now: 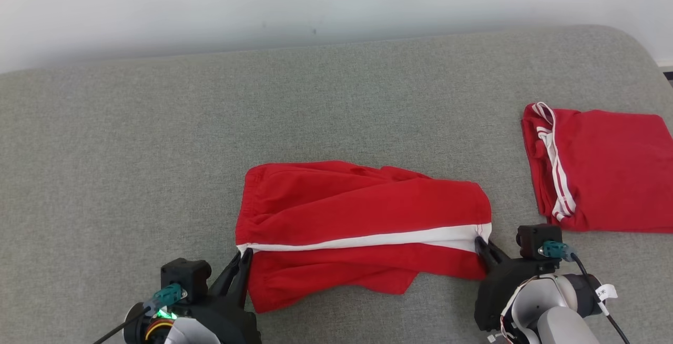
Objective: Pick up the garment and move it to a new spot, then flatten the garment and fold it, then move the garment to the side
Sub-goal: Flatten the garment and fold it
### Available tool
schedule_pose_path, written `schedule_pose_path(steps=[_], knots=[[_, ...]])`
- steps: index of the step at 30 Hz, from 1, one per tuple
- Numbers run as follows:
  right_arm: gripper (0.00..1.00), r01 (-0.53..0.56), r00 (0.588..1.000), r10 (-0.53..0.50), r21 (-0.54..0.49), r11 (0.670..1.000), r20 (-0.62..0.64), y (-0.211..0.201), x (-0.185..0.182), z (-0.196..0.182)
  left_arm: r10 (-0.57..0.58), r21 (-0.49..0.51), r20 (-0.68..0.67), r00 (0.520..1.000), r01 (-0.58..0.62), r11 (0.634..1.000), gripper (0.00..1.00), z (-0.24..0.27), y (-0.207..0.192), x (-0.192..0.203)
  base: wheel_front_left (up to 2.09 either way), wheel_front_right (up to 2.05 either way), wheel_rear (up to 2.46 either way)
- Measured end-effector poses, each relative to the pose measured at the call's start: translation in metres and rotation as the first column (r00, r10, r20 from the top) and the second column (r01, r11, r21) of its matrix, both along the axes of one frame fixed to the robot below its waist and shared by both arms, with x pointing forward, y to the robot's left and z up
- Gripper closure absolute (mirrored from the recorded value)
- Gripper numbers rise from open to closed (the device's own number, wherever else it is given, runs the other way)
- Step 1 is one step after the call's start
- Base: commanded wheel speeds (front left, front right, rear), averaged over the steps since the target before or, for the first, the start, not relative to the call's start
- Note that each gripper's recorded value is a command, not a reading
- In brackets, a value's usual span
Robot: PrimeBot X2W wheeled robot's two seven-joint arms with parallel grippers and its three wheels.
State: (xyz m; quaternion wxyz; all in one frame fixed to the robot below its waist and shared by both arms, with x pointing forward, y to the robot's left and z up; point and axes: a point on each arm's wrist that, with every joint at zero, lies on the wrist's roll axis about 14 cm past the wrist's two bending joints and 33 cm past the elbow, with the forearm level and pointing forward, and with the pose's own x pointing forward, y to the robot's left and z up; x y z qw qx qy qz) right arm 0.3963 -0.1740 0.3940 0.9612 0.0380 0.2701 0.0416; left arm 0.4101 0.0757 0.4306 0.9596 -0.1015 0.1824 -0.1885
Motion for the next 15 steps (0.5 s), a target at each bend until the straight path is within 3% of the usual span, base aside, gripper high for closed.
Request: schedule_pose_path(steps=[1, 2, 3, 4, 9, 15], knots=[[1.00, -0.002, 1.000, 0.002, 0.003, 1.000, -0.007, 0.001, -0.001, -0.002, 0.002, 0.000, -0.001, 1.000, -0.002, 1.000, 0.07, -0.001, 0.000, -0.001, 0.00, 0.00, 0.00], [1.00, -0.007, 1.000, 0.007, 0.003, 1.000, -0.011, 0.002, -0.001, -0.003, 0.006, -0.001, 0.005, 1.000, -0.006, 1.000, 0.00, -0.001, 0.001, -0.001, 0.00, 0.00, 0.00], [0.59, -0.013, 1.000, 0.013, 0.002, 1.000, -0.010, 0.004, -0.002, -0.003, 0.009, -0.003, 0.013, 1.000, -0.009, 1.000, 0.00, 0.001, 0.001, 0.000, 0.00, 0.00, 0.00], [0.00, -0.014, 1.000, 0.014, 0.005, 1.000, -0.003, 0.005, -0.001, -0.001, 0.013, -0.006, 0.023, 1.000, -0.013, 1.000, 0.00, 0.002, 0.002, 0.000, 0.00, 0.00, 0.00], [0.00, 0.011, 0.995, -0.013, 0.017, 1.000, 0.104, 0.000, 0.004, 0.021, 0.054, -0.028, 0.102, 0.993, -0.052, 0.998, 0.00, 0.017, 0.011, -0.001, 0.00, 0.00, 0.00], [0.00, 0.075, 0.956, -0.081, 0.032, 0.997, 0.280, -0.018, -0.006, 0.053, 0.157, -0.068, 0.222, 0.963, -0.145, 0.987, 0.00, 0.036, 0.036, -0.015, 0.00, 0.00, 0.00]])
